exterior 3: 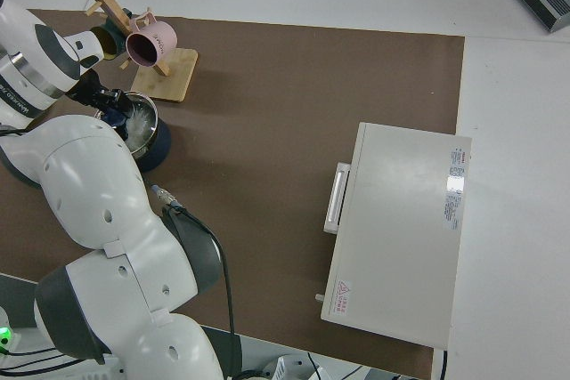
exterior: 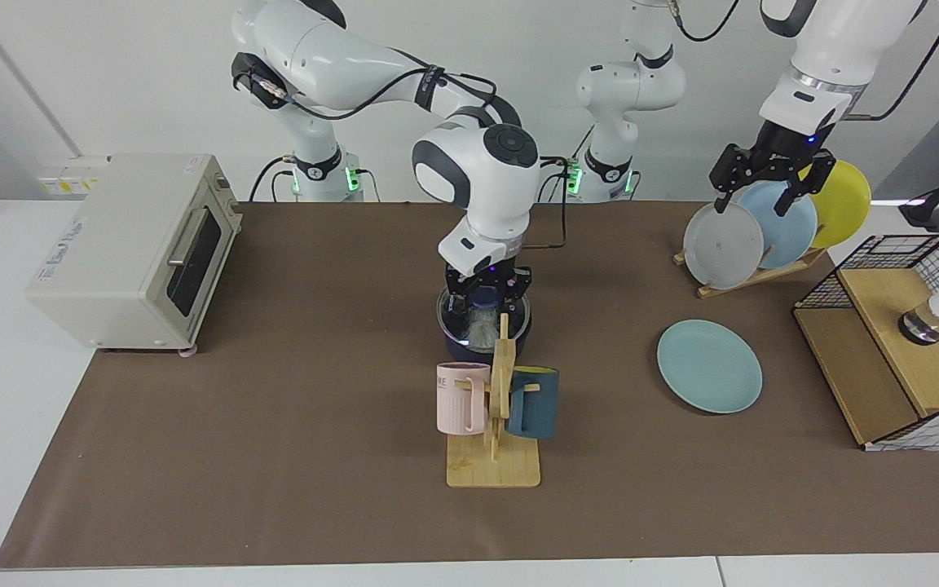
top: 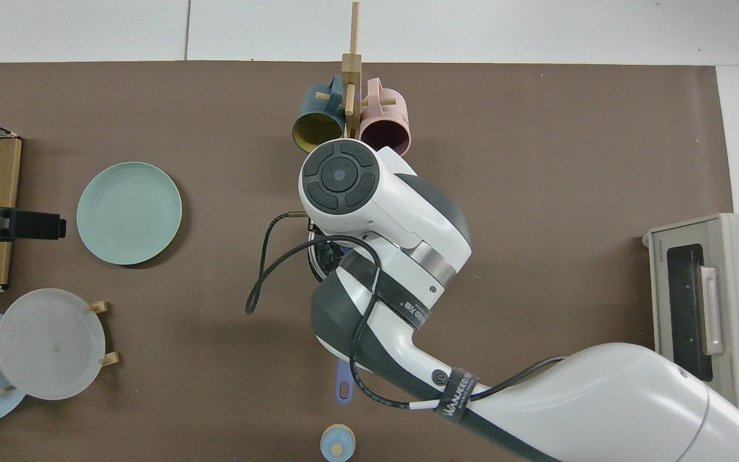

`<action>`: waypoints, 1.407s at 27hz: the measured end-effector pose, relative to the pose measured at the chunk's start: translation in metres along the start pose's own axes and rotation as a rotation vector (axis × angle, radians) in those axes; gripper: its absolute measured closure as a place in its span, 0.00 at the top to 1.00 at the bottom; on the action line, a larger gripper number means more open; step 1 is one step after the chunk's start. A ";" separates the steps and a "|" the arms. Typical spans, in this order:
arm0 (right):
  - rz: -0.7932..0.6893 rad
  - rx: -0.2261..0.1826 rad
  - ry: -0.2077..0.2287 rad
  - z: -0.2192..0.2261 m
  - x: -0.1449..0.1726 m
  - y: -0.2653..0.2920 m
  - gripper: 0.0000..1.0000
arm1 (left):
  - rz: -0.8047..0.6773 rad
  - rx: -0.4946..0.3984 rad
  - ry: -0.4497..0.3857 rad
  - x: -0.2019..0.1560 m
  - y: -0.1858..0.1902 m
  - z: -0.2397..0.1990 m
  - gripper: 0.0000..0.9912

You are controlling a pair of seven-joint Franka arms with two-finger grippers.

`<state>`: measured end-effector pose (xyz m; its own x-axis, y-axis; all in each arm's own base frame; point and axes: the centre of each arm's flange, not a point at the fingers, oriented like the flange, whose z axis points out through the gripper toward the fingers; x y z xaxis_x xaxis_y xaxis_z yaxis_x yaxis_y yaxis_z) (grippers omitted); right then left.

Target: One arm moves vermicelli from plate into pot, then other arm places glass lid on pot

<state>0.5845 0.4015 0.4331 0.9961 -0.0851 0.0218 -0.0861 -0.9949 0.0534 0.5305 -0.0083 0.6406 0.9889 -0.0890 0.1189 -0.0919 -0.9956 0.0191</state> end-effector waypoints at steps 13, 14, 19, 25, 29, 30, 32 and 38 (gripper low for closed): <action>-0.032 -0.010 -0.014 0.019 -0.003 -0.011 0.61 | -0.055 0.000 -0.007 0.001 -0.007 0.004 1.00; -0.034 -0.010 -0.015 0.019 -0.004 -0.011 0.61 | -0.055 0.000 -0.007 0.001 -0.007 0.004 1.00; -0.041 -0.009 -0.017 0.019 -0.007 -0.015 0.61 | -0.057 -0.001 -0.009 0.001 -0.008 0.004 1.00; -0.045 -0.012 -0.023 0.023 -0.009 -0.015 0.61 | -0.058 -0.001 -0.009 0.001 -0.009 0.004 1.00; -0.045 -0.019 -0.030 0.028 -0.008 -0.013 0.61 | -0.063 -0.001 -0.010 0.001 -0.012 0.004 1.00; -0.044 -0.020 -0.031 0.029 -0.008 -0.012 0.61 | -0.064 -0.001 -0.010 0.001 -0.012 0.004 1.00; -0.043 -0.021 -0.034 0.030 -0.008 -0.011 0.61 | -0.064 -0.001 -0.011 0.000 -0.012 0.004 1.00; -0.044 -0.018 -0.035 0.030 -0.008 -0.010 0.61 | -0.064 -0.001 -0.011 0.000 -0.012 0.004 1.00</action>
<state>0.5780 0.4107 0.4025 0.9990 -0.0431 -0.0155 -0.0419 -0.9966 0.0712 0.5325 0.0038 0.6360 0.9940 -0.0254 0.1060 -0.0284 -0.9992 0.0272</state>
